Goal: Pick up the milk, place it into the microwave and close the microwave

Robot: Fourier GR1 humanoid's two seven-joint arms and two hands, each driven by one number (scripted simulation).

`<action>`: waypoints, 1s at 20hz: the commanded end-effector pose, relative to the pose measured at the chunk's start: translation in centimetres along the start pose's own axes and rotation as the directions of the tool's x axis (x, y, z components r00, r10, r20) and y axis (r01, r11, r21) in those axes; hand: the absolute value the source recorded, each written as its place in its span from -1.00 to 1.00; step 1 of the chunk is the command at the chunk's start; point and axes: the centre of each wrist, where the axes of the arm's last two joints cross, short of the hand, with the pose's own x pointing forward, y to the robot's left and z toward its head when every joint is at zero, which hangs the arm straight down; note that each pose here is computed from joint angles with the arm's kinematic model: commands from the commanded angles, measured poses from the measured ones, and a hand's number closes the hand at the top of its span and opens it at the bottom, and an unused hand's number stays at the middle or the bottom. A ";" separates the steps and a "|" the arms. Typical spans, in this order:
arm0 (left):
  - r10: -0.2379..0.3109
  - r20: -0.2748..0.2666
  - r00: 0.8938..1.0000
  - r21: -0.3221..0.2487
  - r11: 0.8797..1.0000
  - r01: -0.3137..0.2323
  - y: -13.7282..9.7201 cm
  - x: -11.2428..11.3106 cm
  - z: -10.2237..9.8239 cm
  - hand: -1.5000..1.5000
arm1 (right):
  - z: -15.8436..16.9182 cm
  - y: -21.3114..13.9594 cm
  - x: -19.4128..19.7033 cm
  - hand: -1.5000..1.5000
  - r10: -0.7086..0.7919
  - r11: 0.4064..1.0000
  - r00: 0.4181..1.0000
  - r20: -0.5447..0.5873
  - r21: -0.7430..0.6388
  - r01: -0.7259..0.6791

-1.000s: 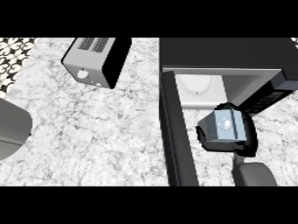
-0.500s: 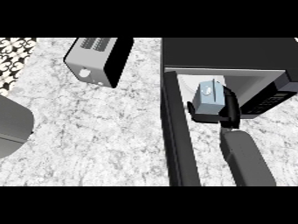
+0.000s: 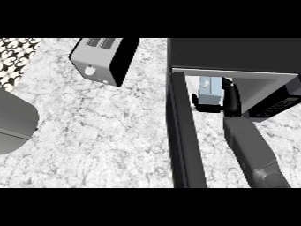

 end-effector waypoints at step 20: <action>0.014 0.002 1.000 -0.031 0.999 -0.014 1.5 -0.9 0.5 -1.00 | -5.1 -2.7 2.3 1.00 0.199 0.968 0.964 0.177 -0.190 -0.165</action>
